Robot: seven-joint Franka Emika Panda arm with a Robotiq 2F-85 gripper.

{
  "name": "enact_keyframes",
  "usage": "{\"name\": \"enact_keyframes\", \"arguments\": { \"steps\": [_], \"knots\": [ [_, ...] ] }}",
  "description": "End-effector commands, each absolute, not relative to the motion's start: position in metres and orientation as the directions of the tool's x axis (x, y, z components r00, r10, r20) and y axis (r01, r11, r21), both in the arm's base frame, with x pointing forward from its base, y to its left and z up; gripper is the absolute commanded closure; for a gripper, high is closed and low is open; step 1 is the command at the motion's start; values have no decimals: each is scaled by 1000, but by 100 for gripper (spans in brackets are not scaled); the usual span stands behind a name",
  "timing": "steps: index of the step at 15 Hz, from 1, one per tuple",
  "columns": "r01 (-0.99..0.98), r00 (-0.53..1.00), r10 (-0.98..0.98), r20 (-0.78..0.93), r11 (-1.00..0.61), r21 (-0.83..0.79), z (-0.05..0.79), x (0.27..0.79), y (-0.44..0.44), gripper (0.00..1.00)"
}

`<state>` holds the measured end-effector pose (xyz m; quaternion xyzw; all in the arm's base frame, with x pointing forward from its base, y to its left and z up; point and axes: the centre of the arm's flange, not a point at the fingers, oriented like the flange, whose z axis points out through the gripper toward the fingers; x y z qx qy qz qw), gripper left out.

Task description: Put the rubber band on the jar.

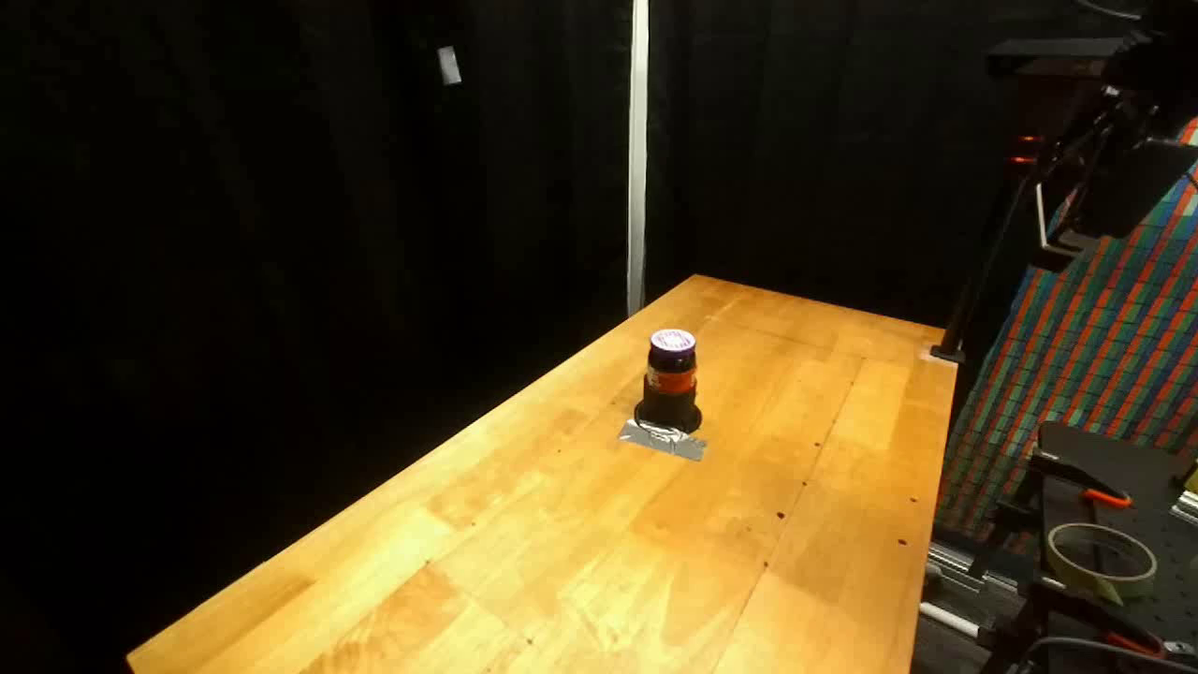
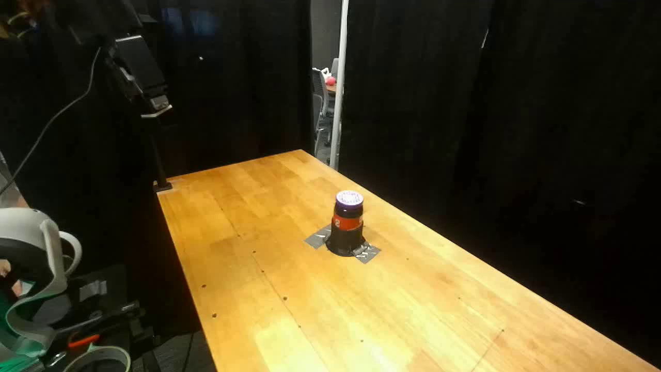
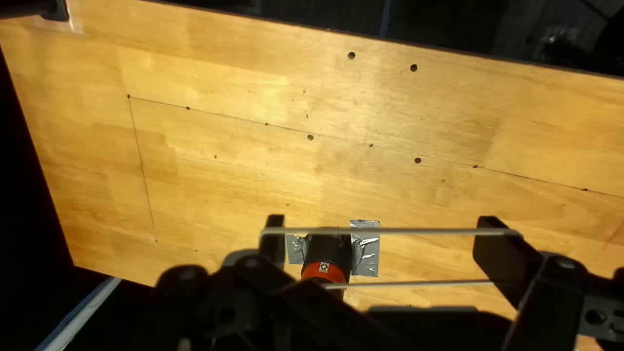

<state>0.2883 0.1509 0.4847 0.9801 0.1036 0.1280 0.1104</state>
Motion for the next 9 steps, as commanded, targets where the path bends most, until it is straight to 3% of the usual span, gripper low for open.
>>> {"name": "enact_keyframes", "arguments": {
  "steps": [1, 9],
  "knots": [
    [175, 945, 232, 232, -954, 243, 486, 288, 151, 0],
    [183, 940, 237, 244, -957, 226, 491, 296, 155, 0]
  ]
}}
